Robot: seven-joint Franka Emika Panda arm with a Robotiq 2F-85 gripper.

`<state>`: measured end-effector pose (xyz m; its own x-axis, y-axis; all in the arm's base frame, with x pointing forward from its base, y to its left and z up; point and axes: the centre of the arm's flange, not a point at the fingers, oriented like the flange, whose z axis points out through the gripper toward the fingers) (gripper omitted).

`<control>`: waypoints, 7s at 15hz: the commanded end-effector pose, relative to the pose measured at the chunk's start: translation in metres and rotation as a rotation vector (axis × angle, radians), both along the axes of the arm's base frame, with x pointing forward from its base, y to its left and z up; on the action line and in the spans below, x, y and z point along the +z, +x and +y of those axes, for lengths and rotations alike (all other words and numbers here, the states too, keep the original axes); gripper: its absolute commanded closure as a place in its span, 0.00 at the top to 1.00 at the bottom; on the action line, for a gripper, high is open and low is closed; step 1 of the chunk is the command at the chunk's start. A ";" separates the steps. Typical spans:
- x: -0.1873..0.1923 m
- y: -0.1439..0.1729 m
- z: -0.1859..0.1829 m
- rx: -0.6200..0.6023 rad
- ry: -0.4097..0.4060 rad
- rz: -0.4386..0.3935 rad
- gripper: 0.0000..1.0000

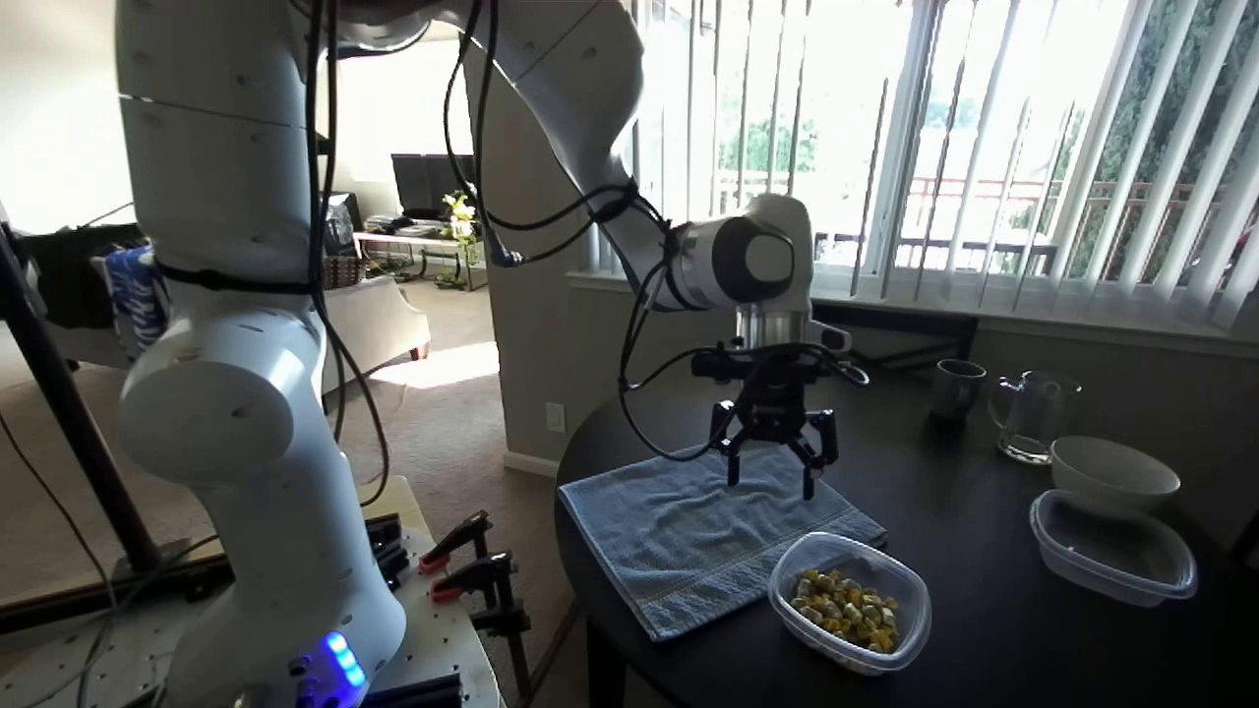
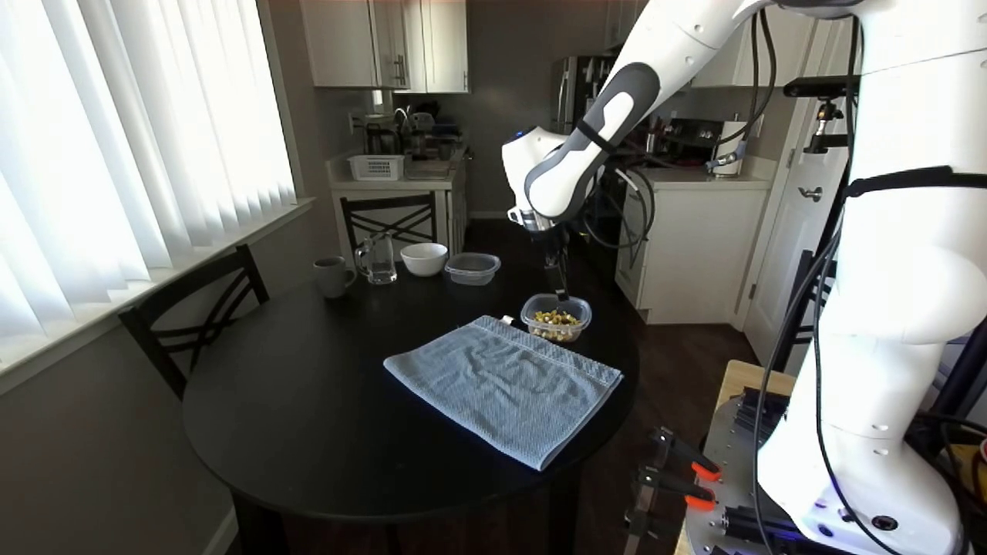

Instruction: Pick up the clear lunch box with candy and pour all the candy onto the blue towel

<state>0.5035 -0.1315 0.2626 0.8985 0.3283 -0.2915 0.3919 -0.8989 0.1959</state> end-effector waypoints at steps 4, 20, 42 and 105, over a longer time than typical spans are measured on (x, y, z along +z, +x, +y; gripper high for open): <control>-0.037 -0.008 -0.008 -0.024 0.006 0.062 1.00; -0.120 0.104 -0.056 -0.064 -0.112 0.317 1.00; -0.154 0.075 -0.030 0.407 0.012 0.541 1.00; -0.104 0.129 0.159 0.567 0.020 1.486 0.05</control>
